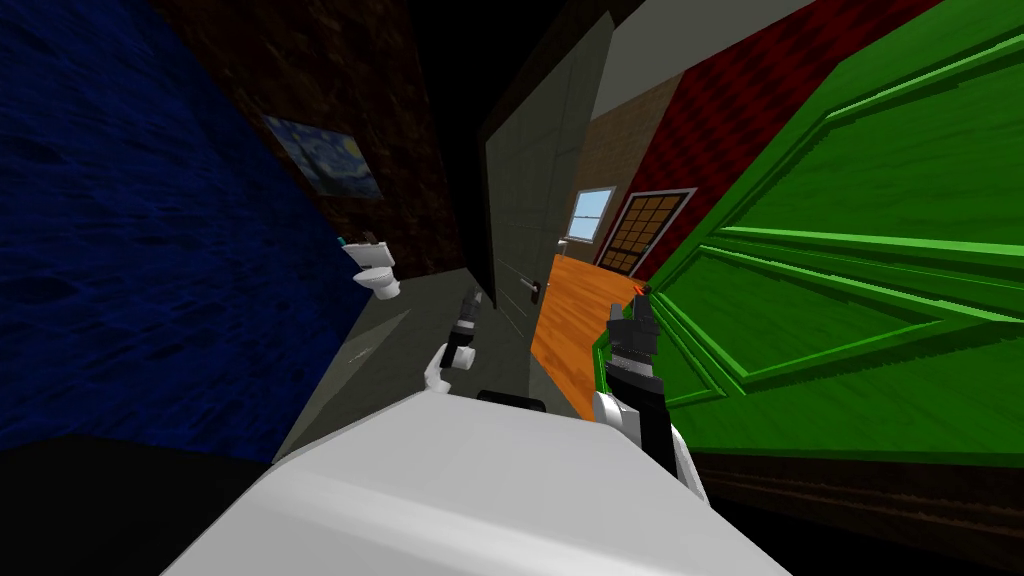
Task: Push the door open
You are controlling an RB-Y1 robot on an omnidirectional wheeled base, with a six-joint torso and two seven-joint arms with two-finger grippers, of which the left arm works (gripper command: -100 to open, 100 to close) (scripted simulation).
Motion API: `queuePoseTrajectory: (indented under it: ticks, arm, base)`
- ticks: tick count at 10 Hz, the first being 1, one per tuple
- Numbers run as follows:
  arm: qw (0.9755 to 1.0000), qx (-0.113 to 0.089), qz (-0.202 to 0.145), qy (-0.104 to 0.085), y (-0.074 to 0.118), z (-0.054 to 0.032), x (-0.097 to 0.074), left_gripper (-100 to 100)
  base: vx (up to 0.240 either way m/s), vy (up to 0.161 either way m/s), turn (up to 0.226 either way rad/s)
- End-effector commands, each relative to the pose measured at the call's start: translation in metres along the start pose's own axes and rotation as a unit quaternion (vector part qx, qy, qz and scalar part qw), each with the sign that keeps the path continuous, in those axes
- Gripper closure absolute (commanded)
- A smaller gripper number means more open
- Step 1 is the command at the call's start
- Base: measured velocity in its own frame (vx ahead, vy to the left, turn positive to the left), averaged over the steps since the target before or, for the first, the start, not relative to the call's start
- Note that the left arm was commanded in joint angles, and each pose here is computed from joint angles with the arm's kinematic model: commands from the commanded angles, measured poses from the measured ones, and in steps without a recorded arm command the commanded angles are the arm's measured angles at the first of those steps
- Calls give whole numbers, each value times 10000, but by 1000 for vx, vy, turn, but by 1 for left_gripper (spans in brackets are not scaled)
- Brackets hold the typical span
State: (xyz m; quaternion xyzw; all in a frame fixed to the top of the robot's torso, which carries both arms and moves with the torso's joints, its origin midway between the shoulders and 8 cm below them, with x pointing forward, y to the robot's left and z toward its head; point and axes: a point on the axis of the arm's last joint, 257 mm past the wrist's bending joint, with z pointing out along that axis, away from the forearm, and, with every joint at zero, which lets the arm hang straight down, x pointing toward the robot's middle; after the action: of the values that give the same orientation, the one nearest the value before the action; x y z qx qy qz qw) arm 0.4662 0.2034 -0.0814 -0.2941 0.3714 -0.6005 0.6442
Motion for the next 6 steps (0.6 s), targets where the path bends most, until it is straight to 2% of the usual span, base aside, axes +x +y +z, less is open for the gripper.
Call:
queuePoseTrajectory:
  ticks: [1,3,4,6]
  arm:
    - [9998,-128,-100,92,148,14,79,-100]
    - [9991,-246,-257,242,301,78,240,-100]
    - [9989,-308,-256,248,358,54,246,-100]
    - [9974,-439,-408,400,513,112,417,-100]
  base:
    - [44,46,-77]
    - [69,77,-148]
    - [51,60,-33]
    - [55,76,-103]
